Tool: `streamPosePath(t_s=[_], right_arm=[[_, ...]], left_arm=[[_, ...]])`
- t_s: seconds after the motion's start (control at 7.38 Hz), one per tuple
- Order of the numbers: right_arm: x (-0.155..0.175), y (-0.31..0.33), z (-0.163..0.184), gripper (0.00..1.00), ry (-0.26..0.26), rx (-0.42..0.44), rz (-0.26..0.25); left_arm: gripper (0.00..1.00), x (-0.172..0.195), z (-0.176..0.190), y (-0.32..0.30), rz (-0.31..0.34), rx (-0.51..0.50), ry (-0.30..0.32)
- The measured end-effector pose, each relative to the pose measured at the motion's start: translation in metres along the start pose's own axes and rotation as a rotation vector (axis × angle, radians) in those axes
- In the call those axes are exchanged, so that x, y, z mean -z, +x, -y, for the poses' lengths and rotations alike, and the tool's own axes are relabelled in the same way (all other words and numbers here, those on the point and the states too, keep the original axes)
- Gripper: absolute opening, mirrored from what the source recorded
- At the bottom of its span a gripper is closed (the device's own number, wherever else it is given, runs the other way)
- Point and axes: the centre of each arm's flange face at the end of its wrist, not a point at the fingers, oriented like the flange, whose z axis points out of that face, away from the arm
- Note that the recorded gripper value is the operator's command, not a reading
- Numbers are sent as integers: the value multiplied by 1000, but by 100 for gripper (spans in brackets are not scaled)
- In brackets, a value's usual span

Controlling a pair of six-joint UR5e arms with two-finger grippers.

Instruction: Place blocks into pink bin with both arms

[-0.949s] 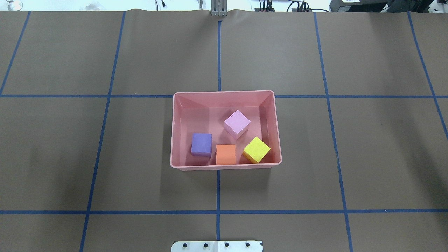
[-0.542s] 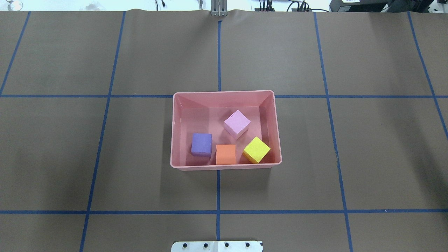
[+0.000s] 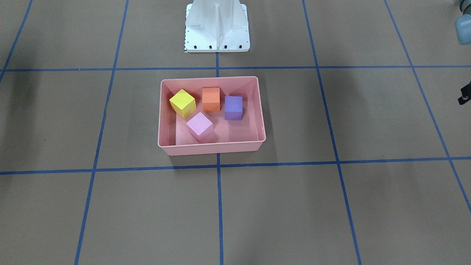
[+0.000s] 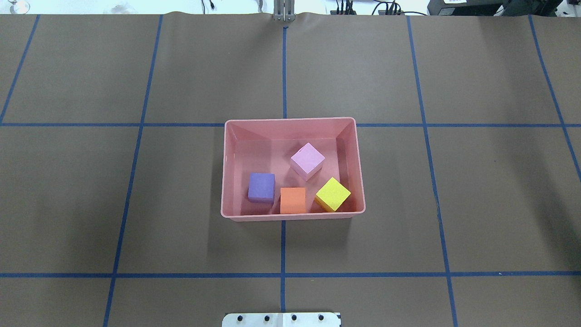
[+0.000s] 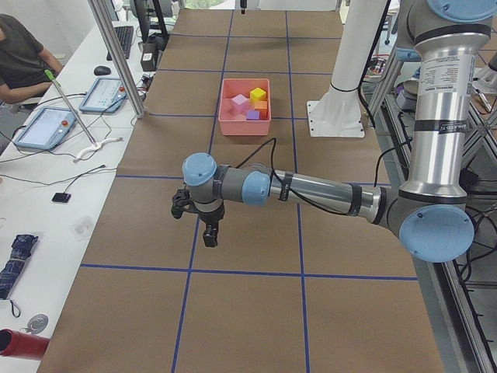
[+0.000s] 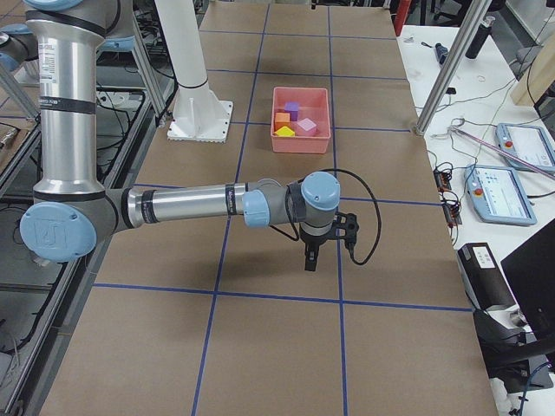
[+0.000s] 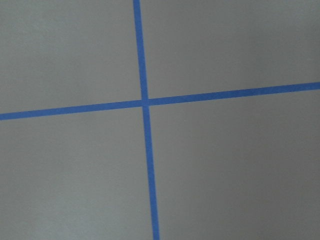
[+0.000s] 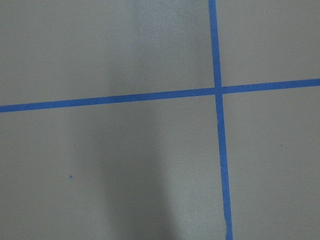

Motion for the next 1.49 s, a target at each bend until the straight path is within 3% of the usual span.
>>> streamPosePath(t_s=[0.41,1.49], right_arm=[[3,-5,4,100,10,14,4],[3,-10,15,100,14,23,8]], left_arm=[[100,10,-5,8,-44,-10,16],[100,19,-5,18,-51,-29,35]])
